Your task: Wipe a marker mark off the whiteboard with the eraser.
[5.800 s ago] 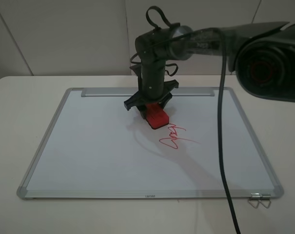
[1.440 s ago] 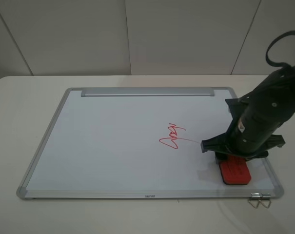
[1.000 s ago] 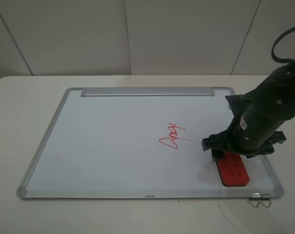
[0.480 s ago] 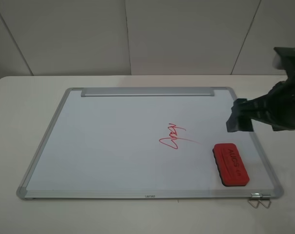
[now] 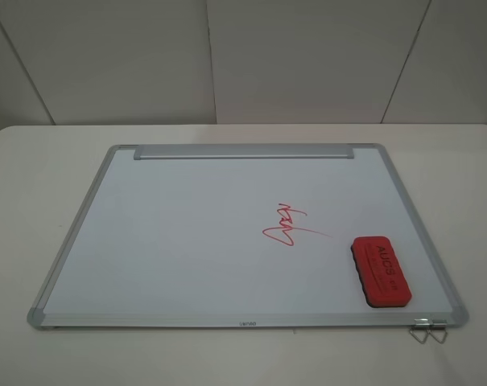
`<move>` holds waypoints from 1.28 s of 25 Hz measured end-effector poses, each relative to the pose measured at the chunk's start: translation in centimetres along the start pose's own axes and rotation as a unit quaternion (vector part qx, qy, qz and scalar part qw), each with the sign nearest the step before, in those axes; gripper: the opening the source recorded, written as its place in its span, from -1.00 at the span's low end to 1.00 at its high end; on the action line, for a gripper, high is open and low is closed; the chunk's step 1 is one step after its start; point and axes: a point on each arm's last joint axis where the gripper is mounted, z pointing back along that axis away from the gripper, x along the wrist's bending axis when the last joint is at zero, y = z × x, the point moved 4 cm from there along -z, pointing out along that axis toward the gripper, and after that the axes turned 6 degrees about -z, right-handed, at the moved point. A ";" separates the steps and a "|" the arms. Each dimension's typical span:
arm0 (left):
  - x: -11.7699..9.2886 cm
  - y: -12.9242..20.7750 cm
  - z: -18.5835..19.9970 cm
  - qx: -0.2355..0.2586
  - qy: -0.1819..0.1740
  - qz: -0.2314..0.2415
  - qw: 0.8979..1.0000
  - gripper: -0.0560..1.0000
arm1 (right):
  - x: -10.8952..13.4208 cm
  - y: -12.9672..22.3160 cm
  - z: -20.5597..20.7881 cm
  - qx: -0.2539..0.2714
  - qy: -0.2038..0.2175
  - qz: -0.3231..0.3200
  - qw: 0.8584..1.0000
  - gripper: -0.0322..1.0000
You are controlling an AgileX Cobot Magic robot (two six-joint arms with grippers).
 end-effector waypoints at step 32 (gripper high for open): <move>0.0 0.0 0.0 0.000 0.000 0.000 1.000 0.57 | -1.2 6.0 4.2 -0.155 -0.044 0.024 0.987 0.65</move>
